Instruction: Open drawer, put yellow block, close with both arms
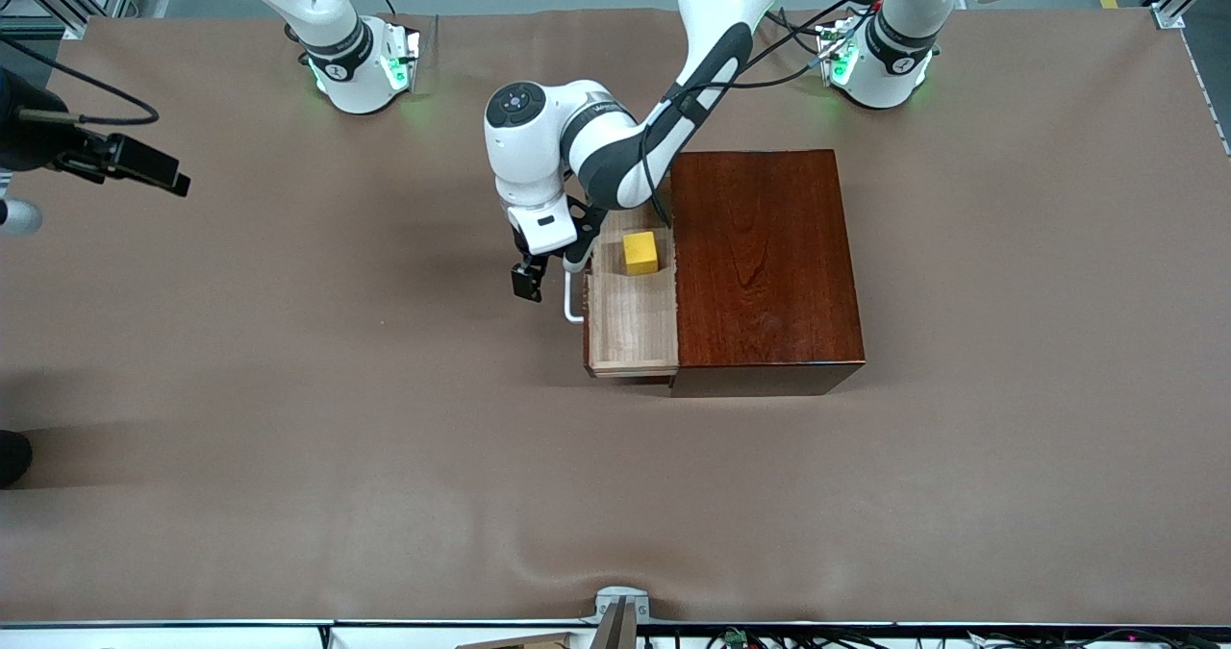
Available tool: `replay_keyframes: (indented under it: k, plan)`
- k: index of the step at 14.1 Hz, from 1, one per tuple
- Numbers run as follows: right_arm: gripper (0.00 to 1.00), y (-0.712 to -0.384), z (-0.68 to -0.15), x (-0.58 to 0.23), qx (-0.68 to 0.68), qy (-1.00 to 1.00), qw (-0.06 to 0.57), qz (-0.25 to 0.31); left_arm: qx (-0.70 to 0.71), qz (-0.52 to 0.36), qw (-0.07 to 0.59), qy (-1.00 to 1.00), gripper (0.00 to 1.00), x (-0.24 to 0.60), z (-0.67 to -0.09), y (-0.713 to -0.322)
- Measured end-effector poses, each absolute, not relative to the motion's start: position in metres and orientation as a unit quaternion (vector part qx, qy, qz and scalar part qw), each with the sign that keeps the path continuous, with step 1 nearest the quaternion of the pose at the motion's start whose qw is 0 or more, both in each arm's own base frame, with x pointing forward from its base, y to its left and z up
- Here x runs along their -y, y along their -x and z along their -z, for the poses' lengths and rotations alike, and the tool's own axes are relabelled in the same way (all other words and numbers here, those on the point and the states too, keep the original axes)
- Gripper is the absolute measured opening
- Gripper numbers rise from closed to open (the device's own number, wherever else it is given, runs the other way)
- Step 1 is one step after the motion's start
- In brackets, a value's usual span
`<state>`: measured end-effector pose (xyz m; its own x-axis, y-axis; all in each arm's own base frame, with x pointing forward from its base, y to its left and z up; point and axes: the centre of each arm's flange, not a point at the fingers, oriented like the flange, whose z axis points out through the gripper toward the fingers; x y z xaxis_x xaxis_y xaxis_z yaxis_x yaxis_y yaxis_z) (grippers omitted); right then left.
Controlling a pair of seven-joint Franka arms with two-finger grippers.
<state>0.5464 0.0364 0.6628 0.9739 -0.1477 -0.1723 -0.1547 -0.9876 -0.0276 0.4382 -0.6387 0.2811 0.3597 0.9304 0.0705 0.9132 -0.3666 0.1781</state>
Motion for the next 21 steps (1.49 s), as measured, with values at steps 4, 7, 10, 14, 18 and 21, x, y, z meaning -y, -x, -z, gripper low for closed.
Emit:
replay_keyframes:
  k: [4, 7, 10, 14, 18, 21]
  plan:
    - [1.00, -0.526, -0.662, -0.024, -0.026, 0.997, 0.021, -0.065, -0.585, -0.084, 0.015, -0.806, 1.00, 0.606, -0.279, -0.471]
    - [1.00, -0.515, -0.662, 0.003, 0.000, 0.998, 0.027, -0.062, -0.593, -0.086, -0.016, -0.800, 1.00, 0.586, -0.275, -0.485]
    - [1.00, -0.513, -0.662, 0.011, 0.003, 0.998, 0.026, -0.062, -0.598, -0.087, -0.038, -0.796, 1.00, 0.576, -0.273, -0.490]
    - [1.00, -0.514, -0.669, 0.009, 0.007, 0.999, -0.004, -0.051, -0.608, -0.086, -0.077, -0.785, 1.00, 0.557, -0.268, -0.499]
    - [1.00, -0.514, -0.670, 0.002, 0.014, 0.998, -0.020, -0.050, -0.615, -0.085, -0.096, -0.778, 1.00, 0.545, -0.266, -0.506]
    - [1.00, -0.514, -0.670, 0.005, 0.012, 0.998, -0.022, -0.050, -0.615, -0.085, -0.096, -0.778, 1.00, 0.545, -0.266, -0.506]
